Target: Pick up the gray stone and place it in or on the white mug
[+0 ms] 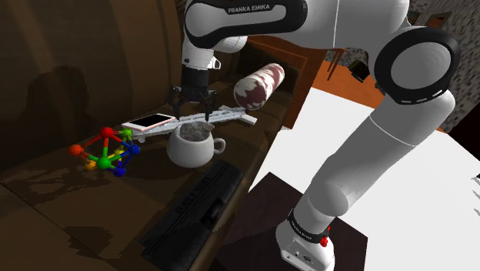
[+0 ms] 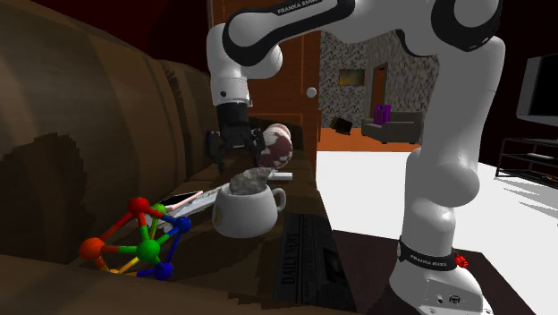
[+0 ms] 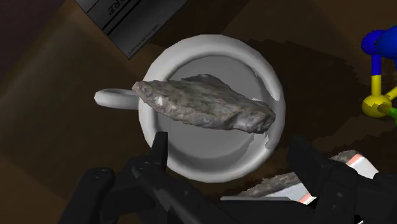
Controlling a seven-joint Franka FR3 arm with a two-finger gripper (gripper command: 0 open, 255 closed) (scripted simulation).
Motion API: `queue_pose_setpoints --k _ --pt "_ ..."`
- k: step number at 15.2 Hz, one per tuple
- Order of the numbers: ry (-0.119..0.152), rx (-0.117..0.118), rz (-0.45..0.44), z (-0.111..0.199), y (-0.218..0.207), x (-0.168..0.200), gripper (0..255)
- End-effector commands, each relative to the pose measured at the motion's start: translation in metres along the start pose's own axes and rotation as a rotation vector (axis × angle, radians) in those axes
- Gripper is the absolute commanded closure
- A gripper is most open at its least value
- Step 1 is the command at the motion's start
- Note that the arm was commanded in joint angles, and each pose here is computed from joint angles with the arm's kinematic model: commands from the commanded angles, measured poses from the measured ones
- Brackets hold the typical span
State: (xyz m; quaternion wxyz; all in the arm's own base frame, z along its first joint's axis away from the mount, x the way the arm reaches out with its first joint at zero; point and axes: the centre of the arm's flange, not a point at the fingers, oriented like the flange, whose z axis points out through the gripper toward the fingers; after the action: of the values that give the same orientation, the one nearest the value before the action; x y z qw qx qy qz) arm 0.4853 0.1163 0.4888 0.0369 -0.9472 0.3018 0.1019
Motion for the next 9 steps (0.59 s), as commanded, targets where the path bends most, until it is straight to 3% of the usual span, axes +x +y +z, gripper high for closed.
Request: queue_pose_setpoints --k 1,9 --pt "-0.005 0.001 -0.01 0.008 0.0 0.003 0" --pt "-0.005 0.001 -0.01 0.032 0.0 0.003 0"
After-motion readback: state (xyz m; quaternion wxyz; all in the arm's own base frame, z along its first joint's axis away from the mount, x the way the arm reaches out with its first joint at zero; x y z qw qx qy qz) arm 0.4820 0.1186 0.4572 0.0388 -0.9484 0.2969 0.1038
